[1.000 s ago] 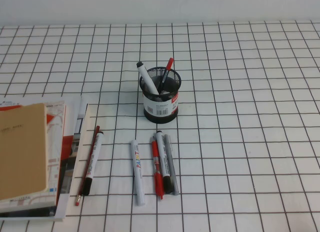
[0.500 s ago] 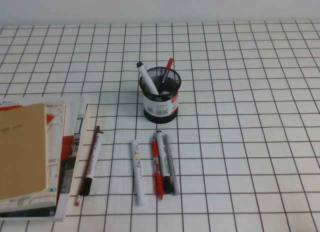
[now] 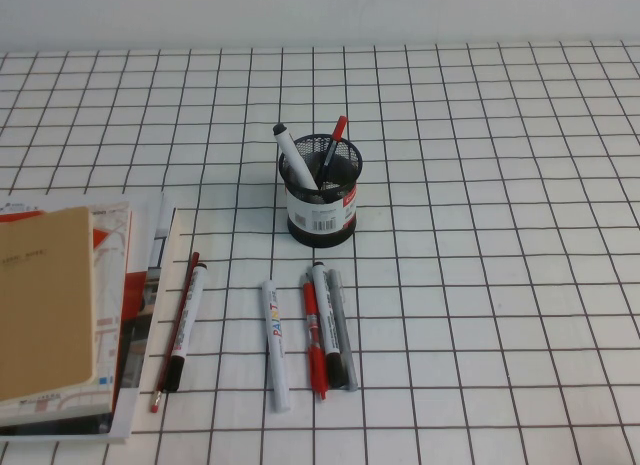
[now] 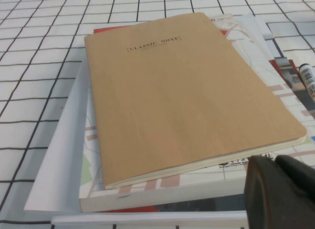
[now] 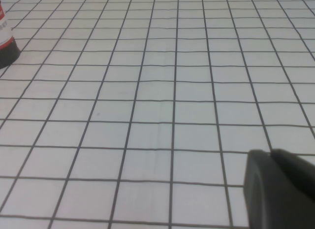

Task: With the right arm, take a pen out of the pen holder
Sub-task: 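Take a marker out of the pen holder and lay it on the table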

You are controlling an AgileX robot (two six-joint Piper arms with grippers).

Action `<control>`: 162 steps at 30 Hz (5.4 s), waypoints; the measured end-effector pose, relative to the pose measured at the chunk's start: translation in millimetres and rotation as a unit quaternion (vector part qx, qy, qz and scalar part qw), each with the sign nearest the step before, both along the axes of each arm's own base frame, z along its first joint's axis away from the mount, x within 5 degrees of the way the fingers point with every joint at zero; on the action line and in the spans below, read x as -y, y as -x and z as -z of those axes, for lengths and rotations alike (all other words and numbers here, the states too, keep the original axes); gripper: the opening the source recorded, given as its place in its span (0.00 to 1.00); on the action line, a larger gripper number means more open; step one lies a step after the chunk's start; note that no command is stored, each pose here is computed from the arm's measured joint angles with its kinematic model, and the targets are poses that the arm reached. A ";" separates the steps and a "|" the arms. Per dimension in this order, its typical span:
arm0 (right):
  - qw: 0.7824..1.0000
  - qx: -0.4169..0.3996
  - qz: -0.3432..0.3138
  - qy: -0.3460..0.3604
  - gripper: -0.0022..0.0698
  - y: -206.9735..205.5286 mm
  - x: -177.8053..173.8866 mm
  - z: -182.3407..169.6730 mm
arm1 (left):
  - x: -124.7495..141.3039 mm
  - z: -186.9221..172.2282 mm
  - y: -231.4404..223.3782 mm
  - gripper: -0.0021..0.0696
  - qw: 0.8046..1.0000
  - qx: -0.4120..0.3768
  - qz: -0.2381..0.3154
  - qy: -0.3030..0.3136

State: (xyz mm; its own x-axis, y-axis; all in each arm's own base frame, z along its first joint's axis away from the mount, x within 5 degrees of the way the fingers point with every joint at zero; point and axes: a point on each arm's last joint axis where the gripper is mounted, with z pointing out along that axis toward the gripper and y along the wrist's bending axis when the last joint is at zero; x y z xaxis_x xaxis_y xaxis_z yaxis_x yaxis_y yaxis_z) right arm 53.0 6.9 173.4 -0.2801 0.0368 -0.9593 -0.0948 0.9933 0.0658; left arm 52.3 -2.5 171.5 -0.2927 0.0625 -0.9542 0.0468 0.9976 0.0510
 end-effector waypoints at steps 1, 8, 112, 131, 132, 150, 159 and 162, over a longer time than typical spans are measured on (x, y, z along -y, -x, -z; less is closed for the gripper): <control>1.000 0.000 0.000 0.000 0.01 0.0 0.0 0.0 | 0.0 0.0 0.0 0.02 1.000 0.000 0.000 0.000; 1.000 0.013 0.000 -0.011 0.01 -0.6 -0.4 -2.4 | 0.0 0.0 0.0 0.02 1.000 0.000 0.000 0.000; 0.951 0.027 -0.289 0.103 0.54 -322.3 -296.6 -65.2 | 0.0 0.0 0.0 0.02 1.000 0.000 0.000 0.000; 0.953 0.011 -0.282 0.109 0.54 -350.6 -302.7 -40.0 | 0.0 0.0 0.0 0.02 1.000 0.000 0.000 0.000; 0.953 0.012 -0.282 0.109 0.54 -352.1 -303.9 -38.9 | 0.0 0.0 0.0 0.02 1.000 0.000 0.000 0.000; 0.953 0.008 -0.283 0.108 0.21 -355.5 -305.5 -38.6 | 0.0 0.0 0.0 0.02 1.000 0.000 0.000 0.000; 0.953 0.008 -0.288 0.097 0.20 -348.1 -301.7 -65.8 | 0.0 0.0 0.0 0.02 1.000 0.000 0.000 0.000; 0.955 0.026 -0.286 0.076 0.20 -339.2 -295.7 -101.4 | 0.0 0.0 0.0 0.02 1.000 0.000 0.000 0.000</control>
State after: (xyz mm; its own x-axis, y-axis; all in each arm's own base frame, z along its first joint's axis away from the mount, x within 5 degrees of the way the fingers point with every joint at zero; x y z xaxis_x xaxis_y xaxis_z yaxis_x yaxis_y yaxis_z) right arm 392.2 302.5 274.8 -0.1638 -0.2480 -0.9548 -0.6241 0.7756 -0.0944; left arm 52.3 -2.5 171.5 -0.2927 0.0625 -0.9542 0.0468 0.9976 0.0510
